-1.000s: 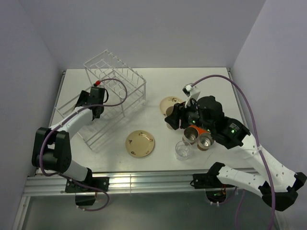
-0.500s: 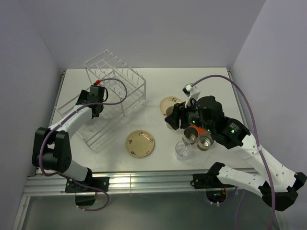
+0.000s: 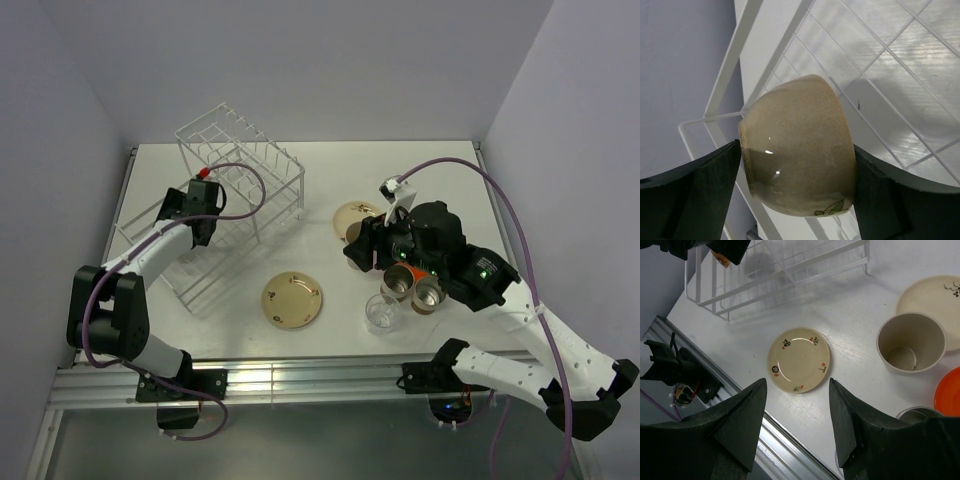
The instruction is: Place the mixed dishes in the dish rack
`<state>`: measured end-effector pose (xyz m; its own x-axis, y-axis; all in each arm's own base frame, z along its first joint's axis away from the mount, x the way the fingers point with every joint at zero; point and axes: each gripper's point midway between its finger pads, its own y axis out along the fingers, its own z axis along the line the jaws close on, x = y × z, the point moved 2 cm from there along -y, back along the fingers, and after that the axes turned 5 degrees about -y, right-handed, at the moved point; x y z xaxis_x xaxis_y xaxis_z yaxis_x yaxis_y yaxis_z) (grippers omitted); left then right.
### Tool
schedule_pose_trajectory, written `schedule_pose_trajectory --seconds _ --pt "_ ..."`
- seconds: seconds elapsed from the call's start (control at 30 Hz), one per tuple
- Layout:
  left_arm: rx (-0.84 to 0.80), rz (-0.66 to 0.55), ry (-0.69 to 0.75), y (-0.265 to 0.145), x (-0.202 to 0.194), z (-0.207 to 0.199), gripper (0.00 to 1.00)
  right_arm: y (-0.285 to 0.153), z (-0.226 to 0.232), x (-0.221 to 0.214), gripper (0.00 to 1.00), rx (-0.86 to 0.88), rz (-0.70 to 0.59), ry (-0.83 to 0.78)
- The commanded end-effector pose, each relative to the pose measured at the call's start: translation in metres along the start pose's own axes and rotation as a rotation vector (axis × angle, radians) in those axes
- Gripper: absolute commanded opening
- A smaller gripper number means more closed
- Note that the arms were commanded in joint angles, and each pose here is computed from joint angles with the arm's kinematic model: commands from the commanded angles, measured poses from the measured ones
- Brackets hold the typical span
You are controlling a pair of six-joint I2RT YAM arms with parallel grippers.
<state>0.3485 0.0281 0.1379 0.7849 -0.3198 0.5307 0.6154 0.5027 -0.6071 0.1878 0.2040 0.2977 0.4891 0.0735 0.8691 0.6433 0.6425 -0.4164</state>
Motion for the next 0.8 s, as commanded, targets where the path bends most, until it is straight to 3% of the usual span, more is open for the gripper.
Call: schedule_pose_trajectory --seconds 0.0,0.2,0.77 --pt "-0.027 -0.039 -0.066 -0.003 0.006 -0.004 0.9 -0.002 0.001 0.012 0.6 0.012 -0.058 -0.02" --pt "-0.009 -0.042 -0.069 -0.003 0.0 -0.007 0.98 0.0 0.002 0.011 0.6 0.02 -0.058 -0.02" --pt "-0.129 -0.062 -0.108 -0.031 0.001 -0.021 0.99 0.003 0.002 0.009 0.6 0.024 -0.049 -0.018"
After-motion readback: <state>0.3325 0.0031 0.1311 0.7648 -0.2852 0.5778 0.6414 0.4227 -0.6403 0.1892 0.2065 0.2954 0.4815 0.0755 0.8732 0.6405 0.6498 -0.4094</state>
